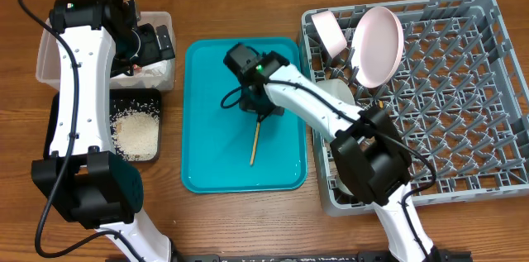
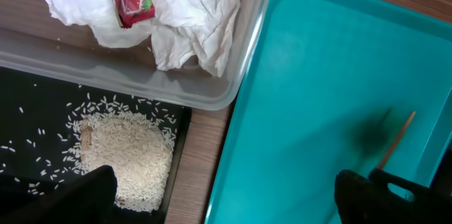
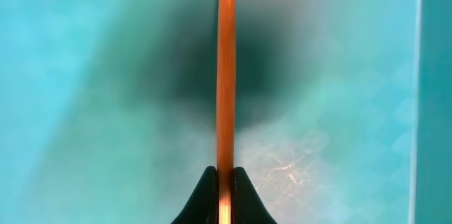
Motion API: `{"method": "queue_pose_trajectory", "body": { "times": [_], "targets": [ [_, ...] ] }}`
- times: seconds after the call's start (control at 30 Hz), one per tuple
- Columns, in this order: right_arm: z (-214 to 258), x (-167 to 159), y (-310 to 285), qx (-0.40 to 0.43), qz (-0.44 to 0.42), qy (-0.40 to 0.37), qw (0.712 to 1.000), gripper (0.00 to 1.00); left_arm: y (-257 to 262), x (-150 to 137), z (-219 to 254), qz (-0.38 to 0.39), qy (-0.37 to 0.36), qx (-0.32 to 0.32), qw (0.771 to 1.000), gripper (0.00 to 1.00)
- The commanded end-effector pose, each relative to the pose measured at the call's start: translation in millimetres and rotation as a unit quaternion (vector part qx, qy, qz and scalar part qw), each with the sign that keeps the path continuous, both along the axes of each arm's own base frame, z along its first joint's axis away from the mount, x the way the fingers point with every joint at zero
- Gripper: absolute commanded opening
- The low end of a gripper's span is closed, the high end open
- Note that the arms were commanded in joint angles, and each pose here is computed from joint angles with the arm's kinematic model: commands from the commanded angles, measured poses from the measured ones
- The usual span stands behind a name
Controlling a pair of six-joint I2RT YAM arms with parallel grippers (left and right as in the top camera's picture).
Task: Sort waste into correct bins and load items into the dishwasher
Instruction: 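Return the right gripper to the tray and grasp the remaining chopstick, then carry the wooden chopstick right and release it into the rack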
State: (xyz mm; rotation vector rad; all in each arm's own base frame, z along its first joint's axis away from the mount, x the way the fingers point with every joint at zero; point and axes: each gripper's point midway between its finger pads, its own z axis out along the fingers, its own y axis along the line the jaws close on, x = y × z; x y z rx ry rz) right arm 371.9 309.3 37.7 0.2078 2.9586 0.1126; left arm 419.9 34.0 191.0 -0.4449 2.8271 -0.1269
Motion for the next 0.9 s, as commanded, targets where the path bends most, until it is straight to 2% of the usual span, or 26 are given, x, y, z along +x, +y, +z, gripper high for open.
{"method": "queue_pose_trajectory", "body": {
  "times": [0.0,0.17,0.3,0.43,0.6,0.87],
  "targets": [
    [70.8,7.7,10.0,0.035,0.062,-0.065,0.995,0.04,-0.6,4.1,6.2,0.002,-0.011,-0.001,1.000,1.00],
    [140.5,1.4,-16.9,0.023,0.066,-0.126,0.990,0.04,-0.4,4.0,6.2,0.002,-0.011,-0.001,1.000,1.00],
    [186.8,-16.3,-64.2,-0.029,0.044,-0.156,0.986,0.04,-0.6,4.1,6.2,0.002,-0.011,-0.001,1.000,1.00],
    [211.8,-37.2,-117.8,-0.103,0.003,-0.161,0.982,0.04,-0.6,4.1,6.2,0.002,-0.011,-0.001,1.000,1.00],
    [215.8,-51.9,-175.5,-0.192,-0.047,-0.132,0.971,0.04,-0.6,4.1,6.2,0.002,-0.011,-0.001,1.000,1.00],
    [189.0,-58.6,-234.9,-0.257,-0.072,-0.055,0.962,0.04,-0.6,4.1,6.2,0.002,-0.011,-0.001,1.000,1.00]
  ]
}}
